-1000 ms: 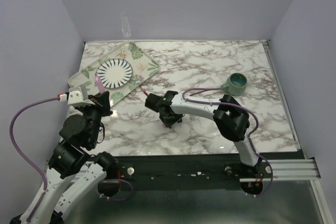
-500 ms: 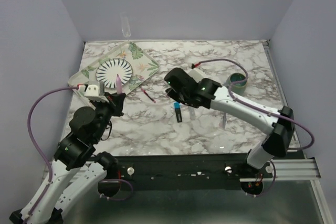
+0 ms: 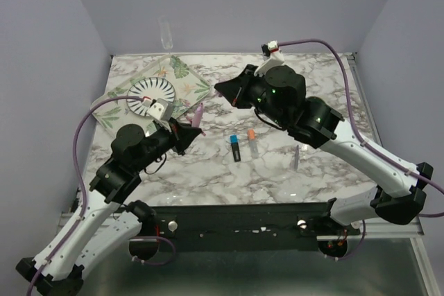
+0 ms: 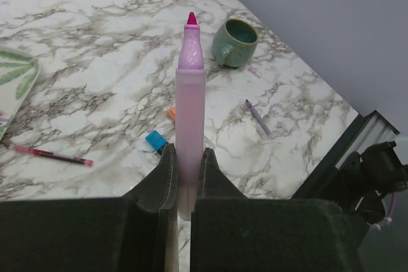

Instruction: Insert the pens into the pen caps

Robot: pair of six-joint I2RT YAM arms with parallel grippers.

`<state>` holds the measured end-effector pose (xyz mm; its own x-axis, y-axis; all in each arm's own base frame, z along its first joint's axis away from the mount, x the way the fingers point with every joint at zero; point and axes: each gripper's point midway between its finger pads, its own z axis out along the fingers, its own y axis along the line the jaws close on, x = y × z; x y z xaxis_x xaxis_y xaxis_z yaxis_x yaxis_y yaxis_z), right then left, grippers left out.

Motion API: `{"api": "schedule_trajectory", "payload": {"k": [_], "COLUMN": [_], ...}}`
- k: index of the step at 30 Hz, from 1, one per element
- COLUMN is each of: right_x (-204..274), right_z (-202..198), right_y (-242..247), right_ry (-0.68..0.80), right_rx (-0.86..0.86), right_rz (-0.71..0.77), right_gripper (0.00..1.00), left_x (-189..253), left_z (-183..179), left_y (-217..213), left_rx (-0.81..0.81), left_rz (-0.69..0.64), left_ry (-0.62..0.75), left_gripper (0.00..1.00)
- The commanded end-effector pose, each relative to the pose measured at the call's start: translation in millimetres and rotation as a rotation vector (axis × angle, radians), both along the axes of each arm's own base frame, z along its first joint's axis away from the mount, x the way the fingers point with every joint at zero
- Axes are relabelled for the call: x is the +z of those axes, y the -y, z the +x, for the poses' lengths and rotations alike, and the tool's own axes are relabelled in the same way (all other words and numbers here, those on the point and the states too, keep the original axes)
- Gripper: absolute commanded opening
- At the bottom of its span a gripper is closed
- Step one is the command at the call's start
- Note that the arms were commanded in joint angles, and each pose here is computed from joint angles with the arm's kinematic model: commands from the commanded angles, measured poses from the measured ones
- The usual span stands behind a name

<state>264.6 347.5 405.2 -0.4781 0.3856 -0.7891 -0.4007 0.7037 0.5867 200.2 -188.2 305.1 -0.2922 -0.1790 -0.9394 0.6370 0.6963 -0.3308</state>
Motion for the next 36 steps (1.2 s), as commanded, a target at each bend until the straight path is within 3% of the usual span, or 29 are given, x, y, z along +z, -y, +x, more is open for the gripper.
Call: {"api": "schedule_trajectory", "payload": {"k": [1,7,19,36], "right_x": [32,40,20,8], "right_z": [-7,-18,-17,-30], "right_y": [-5,-15,-40,-32], "right_ry": [0.122,0.189,0.144,0.099], "right_rx": [0.077,0.167,0.235,0.258], "right_rz": [0.039,0.102,0.097,0.122], "right_gripper": [0.01,0.01,0.01,0.01], "left_x": [27,34,34,29], "left_z": [-12,-17,-18,-13], "left_y": [21,21,20,18], "left_rx": [-0.148,-0.161,-0.161,-0.137], "left_rz": [-0.048,-0.075,-0.074,-0.065], "left_ry": [0.092,0.118,0.133,0.121], "left_gripper": [0.00,0.00,0.00,0.00]}}
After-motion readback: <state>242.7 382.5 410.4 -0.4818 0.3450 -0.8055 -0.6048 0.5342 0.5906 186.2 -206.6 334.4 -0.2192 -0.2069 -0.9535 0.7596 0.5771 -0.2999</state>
